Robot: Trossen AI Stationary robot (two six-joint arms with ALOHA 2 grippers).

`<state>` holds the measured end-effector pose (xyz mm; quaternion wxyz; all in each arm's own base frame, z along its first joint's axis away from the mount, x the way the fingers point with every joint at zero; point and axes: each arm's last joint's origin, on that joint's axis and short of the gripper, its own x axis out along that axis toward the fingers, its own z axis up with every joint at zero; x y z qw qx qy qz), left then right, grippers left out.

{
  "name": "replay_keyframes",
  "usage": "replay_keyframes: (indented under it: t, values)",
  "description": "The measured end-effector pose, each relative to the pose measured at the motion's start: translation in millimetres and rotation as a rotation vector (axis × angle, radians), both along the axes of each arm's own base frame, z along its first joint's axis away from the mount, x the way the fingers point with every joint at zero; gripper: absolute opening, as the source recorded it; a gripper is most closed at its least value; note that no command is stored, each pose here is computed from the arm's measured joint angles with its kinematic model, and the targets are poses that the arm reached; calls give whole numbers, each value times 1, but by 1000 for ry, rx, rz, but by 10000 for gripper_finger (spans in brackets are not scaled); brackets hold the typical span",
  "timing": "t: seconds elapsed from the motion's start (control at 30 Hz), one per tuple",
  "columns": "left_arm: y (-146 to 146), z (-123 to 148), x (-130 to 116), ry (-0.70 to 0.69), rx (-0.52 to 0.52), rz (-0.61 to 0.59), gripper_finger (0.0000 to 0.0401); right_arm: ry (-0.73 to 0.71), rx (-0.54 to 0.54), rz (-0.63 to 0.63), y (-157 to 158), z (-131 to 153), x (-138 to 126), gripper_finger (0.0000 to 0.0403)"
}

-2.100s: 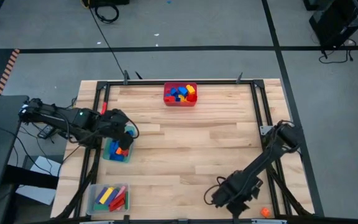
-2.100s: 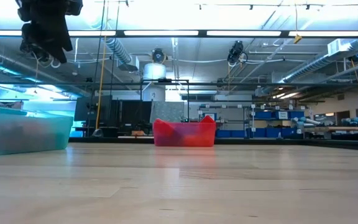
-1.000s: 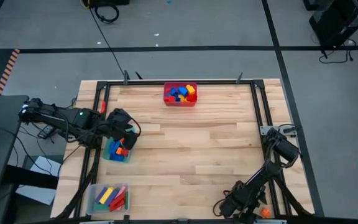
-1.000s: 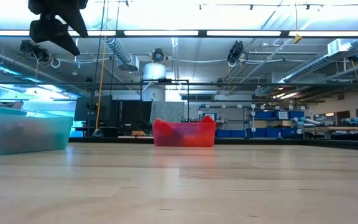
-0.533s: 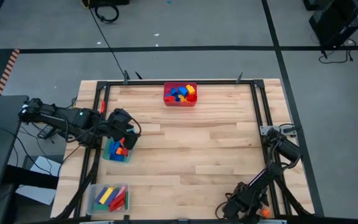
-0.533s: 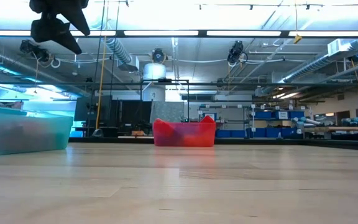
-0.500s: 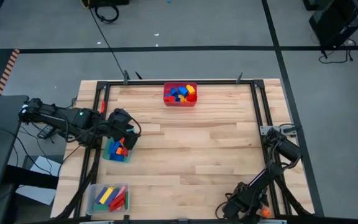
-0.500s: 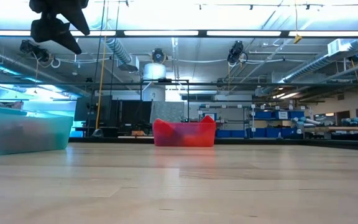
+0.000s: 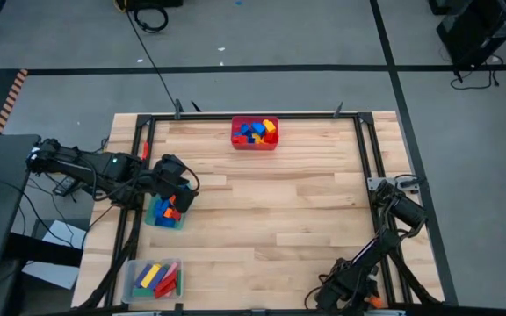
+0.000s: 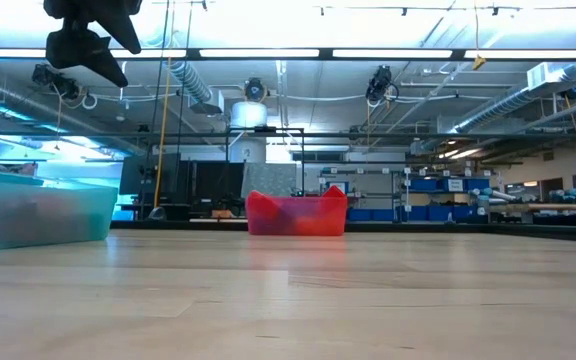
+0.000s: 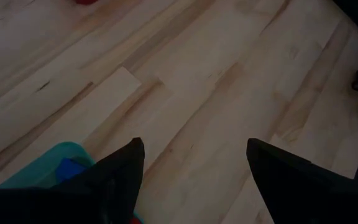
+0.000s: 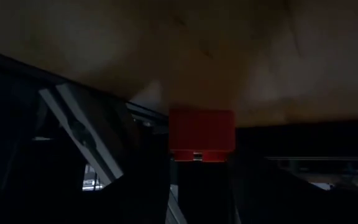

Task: Sort blocks by size
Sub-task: Put the orange 4 studded building block into the teal bin

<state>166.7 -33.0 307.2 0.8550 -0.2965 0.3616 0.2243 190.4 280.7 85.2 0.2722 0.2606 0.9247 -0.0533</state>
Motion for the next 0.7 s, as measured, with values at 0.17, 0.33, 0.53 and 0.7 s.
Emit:
replay_keyframes:
  t: [0.17, 0.33, 0.53, 0.7]
  values:
    - [0, 0, 0, 1, 0, 0, 291, -43, -108, -13, -5, 9, 0, 143]
    - [0, 0, 0, 0, 0, 0, 291, -110, -298, -77, -23, 26, 7, 146]
    - [0, 0, 0, 0, 0, 0, 291, -348, -527, -289, -46, 59, 27, 145]
    - [0, 0, 0, 0, 0, 0, 291, -721, -749, -611, -64, 96, 39, 138]
